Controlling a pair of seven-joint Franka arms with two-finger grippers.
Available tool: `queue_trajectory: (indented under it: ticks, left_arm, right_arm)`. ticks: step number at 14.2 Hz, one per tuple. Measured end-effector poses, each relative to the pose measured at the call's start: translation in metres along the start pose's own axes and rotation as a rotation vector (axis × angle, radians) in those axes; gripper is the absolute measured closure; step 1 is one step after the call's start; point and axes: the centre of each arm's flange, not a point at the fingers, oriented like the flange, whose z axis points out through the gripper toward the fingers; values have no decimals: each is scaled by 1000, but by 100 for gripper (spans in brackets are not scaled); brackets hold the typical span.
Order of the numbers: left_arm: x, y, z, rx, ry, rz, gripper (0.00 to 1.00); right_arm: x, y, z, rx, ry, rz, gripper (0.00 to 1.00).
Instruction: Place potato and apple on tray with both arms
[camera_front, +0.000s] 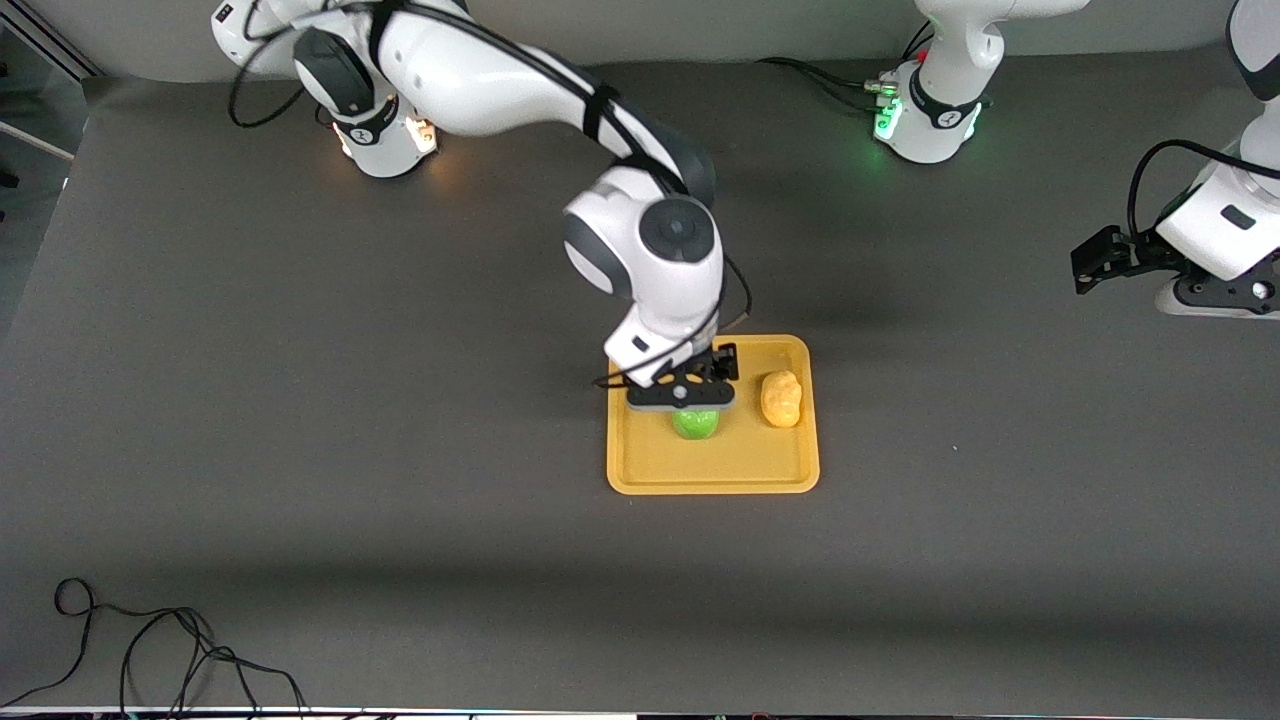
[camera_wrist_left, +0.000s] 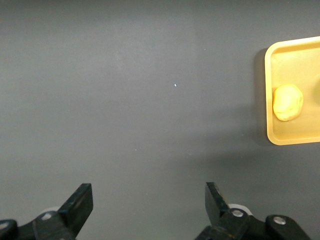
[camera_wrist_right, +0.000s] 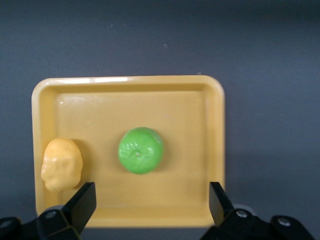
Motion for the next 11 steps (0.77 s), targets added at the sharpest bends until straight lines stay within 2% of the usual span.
queue_trajectory:
  ticks: [3, 5, 8, 11]
  left_arm:
    - [0, 0, 0, 0, 0, 0, 0]
    - [0, 1, 0, -1, 1, 2, 0]
    - [0, 4, -1, -1, 2, 6, 0]
    - [0, 4, -1, -1, 3, 6, 0]
  right_arm:
    - [17, 54, -88, -23, -16, 45, 0]
    - [27, 100, -128, -56, -50, 13, 0]
    - [39, 174, -168, -101, -86, -57, 0]
    - [49, 255, -187, -115, -117, -116, 0]
